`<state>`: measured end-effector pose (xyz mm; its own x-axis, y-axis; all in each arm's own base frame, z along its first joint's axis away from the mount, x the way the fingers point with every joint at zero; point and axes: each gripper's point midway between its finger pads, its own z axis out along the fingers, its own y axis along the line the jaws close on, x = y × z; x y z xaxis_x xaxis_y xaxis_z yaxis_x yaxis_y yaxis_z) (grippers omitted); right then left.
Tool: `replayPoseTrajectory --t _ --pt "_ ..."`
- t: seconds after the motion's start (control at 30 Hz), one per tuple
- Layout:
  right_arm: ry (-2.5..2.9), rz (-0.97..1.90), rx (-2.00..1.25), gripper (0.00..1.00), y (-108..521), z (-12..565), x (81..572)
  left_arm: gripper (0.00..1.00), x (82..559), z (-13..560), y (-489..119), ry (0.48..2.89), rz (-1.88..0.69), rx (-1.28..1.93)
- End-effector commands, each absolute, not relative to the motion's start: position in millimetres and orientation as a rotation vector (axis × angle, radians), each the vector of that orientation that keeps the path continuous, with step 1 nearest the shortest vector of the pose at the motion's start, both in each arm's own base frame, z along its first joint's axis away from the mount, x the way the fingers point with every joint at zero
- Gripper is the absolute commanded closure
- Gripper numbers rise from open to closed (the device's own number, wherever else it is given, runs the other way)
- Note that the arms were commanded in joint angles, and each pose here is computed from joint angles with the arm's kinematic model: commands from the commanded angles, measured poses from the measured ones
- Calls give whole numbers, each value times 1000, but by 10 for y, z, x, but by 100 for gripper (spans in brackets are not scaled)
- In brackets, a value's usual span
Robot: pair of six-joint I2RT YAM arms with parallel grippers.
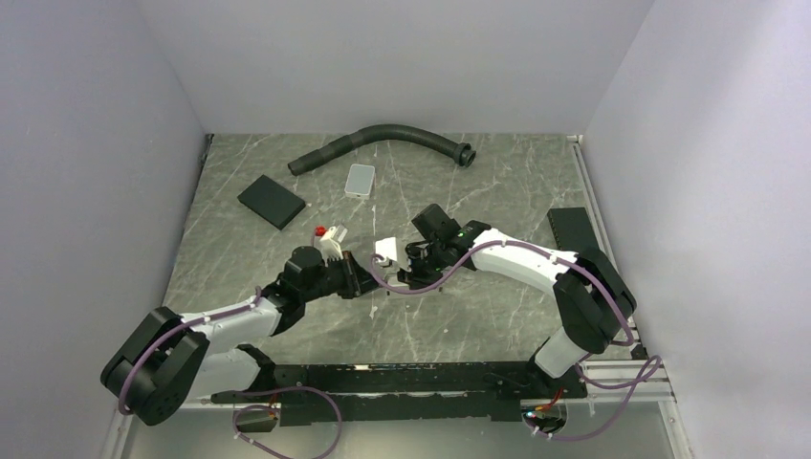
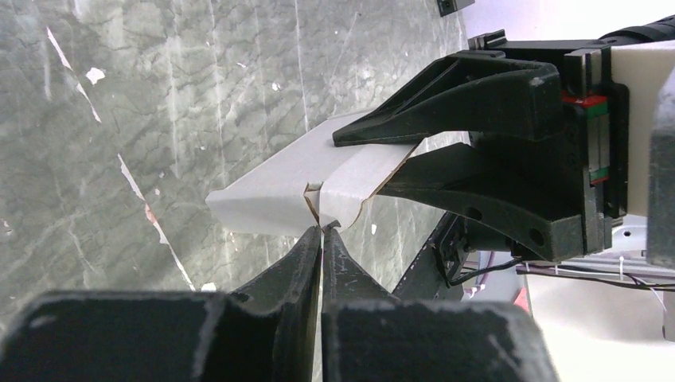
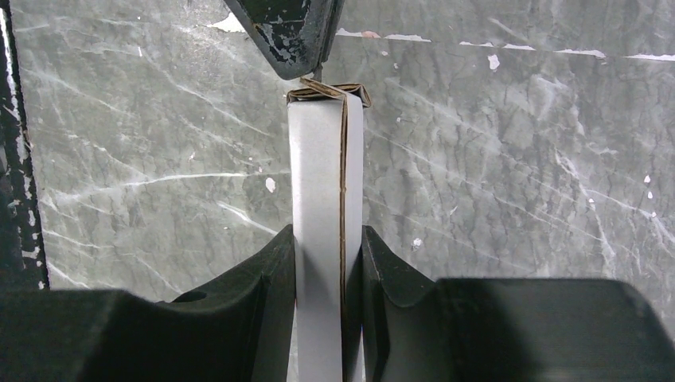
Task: Fold the paper box
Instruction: Close the paper box at the center of the board.
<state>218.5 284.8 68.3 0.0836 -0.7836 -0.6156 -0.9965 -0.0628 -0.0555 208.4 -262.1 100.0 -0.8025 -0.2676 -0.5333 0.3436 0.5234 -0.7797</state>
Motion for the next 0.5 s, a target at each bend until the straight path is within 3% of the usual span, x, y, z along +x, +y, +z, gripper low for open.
replayPoseTrajectory --t 0.0,0.47 --pt "1719 499 -1915 92 2834 593 2323 90 2108 1062 -2598 2111 -1276 96" --pt "1726 485 -1922 90 2815 565 2337 90 2093 1075 -2482 2135 -1211 109"
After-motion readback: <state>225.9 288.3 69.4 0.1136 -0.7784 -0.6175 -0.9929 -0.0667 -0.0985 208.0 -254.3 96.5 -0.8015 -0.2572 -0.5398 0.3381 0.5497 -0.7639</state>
